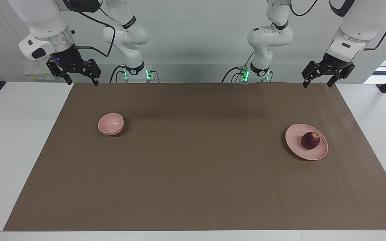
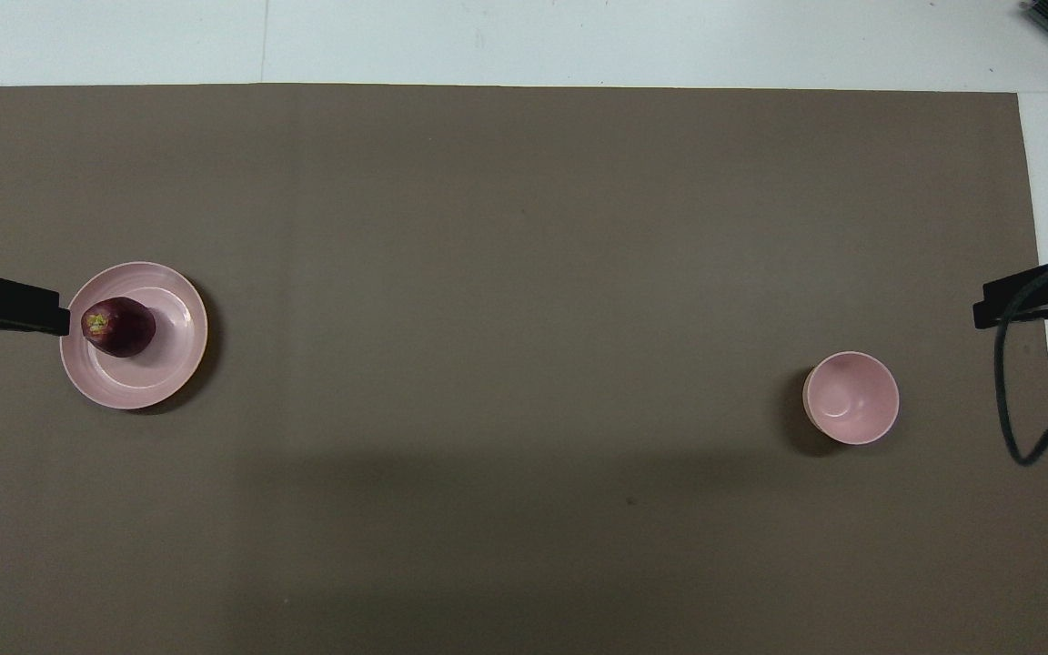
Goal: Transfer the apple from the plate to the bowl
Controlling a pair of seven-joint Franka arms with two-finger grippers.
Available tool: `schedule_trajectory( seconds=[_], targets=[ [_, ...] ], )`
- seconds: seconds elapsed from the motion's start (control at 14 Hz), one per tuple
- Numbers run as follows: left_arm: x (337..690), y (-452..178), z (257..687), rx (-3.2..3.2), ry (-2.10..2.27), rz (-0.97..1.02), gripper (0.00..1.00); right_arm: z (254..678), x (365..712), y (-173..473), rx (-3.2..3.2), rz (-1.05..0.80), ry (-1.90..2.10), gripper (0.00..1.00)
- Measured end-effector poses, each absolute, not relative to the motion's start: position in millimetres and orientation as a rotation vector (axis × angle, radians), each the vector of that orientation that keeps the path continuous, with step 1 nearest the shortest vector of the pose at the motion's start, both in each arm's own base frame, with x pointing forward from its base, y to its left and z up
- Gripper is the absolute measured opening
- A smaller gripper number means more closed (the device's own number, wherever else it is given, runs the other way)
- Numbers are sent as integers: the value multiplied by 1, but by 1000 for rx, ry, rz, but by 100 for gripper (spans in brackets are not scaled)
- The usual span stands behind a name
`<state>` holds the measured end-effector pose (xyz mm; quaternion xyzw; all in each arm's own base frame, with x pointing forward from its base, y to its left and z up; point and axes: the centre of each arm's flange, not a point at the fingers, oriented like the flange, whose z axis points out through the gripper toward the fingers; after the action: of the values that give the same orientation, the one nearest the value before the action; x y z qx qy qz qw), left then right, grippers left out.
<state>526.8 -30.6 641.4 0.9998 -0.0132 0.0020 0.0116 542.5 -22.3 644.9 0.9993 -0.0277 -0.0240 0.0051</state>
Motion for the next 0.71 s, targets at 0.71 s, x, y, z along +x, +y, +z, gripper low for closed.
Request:
schedule_trajectory(
  seconds=[0.71],
  targets=[
    [530,-27,637,3117,-18,28,100,645,542,-22,3129,-78,-87,100]
  ],
)
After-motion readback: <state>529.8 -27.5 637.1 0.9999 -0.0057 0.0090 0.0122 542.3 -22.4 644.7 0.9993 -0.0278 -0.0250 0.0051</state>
